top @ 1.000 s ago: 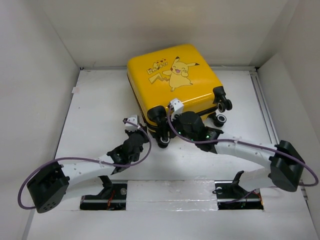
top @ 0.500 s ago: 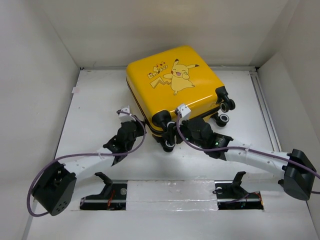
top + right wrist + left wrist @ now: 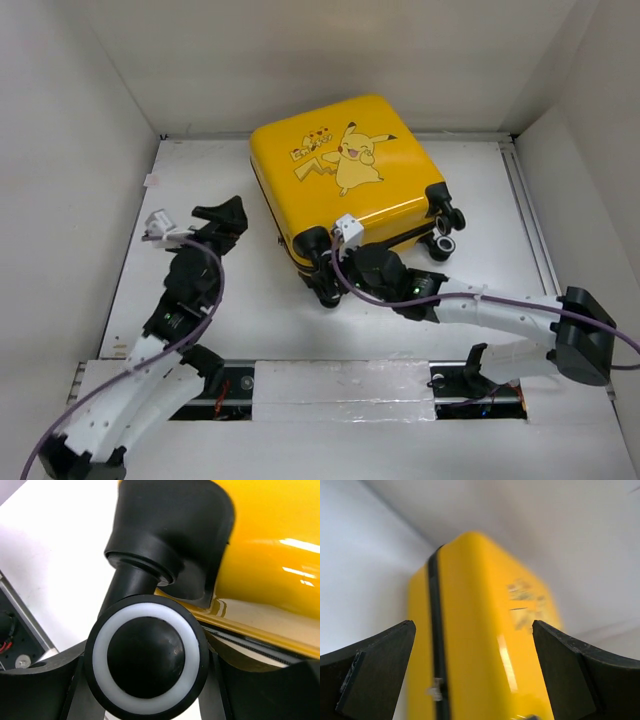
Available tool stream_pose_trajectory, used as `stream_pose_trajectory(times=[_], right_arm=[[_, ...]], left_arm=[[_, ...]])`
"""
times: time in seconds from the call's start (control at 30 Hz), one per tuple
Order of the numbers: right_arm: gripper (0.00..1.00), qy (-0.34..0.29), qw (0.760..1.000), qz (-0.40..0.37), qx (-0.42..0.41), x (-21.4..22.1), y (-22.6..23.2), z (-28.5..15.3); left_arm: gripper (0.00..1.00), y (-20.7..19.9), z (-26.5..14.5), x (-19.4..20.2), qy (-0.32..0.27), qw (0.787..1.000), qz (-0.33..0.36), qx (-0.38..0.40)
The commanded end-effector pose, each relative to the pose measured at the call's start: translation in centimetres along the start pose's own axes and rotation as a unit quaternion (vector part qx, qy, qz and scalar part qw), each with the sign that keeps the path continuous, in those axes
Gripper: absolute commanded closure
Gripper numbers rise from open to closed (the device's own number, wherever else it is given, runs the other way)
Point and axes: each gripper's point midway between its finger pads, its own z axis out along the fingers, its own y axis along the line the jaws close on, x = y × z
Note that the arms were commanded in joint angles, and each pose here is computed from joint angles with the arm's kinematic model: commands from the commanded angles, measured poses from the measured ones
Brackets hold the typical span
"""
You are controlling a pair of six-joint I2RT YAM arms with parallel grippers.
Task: Pack the luggage
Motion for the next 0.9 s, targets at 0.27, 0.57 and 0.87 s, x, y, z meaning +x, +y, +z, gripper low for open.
stream_pose_trajectory(times=[0.27,0.57,0.87], right_arm=[[0.0,-0.082,0.985,-0.005,-0.153,-7.6,15.2,-3.1],[0.0,-0.147,0.989,-0.009,-0.031,-12.9,7.5,-10.5],[0.0,-0.186,0.978,0.053,0.077,-10.0,-2.5,-13.6]], left_arm=[[0.0,-5.3,-3.0,-2.3,0.052,0.994,0.02,0.093],[0.0,-5.4,-4.6,-1.2,0.082,0.987,0.022,0.134],[0.0,-4.7,-5.5,-3.5,0.064,0.99,0.056,0.109]])
